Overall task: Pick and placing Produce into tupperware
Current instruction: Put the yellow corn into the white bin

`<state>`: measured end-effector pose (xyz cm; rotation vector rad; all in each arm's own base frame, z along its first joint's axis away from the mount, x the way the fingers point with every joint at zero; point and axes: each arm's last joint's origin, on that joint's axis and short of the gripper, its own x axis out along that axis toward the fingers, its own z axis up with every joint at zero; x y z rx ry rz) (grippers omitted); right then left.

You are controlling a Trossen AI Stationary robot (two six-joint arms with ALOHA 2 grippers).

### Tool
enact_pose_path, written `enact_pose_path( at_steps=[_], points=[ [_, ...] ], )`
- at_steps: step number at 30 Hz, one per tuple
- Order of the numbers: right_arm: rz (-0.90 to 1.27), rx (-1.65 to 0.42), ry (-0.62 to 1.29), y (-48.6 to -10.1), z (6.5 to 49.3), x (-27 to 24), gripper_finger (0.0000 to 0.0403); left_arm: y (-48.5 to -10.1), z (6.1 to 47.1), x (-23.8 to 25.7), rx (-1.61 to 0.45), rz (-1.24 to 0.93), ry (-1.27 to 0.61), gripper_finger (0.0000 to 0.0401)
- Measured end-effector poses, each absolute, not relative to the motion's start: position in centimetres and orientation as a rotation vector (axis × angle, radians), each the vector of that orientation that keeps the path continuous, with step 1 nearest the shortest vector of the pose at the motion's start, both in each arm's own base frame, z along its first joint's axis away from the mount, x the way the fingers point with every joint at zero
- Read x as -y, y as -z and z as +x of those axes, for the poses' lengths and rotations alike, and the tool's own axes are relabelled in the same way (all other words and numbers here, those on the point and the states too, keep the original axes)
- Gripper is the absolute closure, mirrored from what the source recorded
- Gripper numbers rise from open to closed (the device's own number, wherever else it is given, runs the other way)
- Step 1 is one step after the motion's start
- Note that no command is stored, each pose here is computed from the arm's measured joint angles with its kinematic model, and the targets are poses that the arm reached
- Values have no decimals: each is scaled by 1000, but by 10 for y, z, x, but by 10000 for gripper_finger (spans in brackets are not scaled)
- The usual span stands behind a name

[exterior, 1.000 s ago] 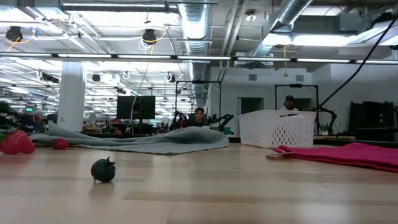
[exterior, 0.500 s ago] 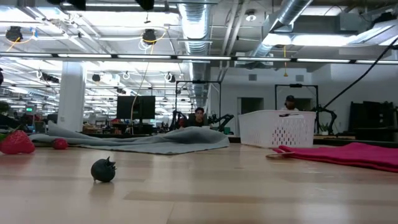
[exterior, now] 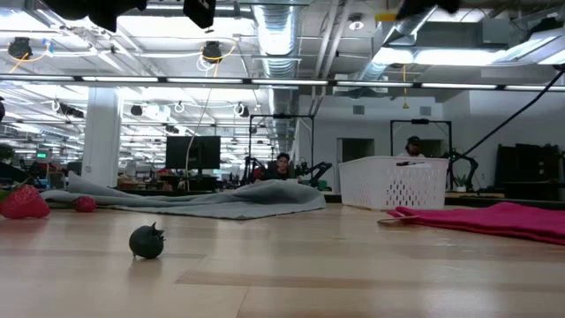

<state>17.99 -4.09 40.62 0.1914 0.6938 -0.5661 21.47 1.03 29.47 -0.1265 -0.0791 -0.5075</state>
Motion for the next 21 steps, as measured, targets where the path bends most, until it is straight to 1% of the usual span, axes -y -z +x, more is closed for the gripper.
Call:
enact_pose_path(
  at_steps=[8,14,19,21],
  points=[
    [397,-918,575,-335,184,73,382,-295,215,-10,78,-126,505,370],
    [526,-1008,553,-295,193,92,375,-294,215,-11,69,-132,497,370],
    [548,-1087,554,-267,208,105,379,-291,216,-11,39,-163,452,370],
    [552,-1086,552,-261,216,109,375,-289,217,-12,21,-172,419,370]
  ],
)
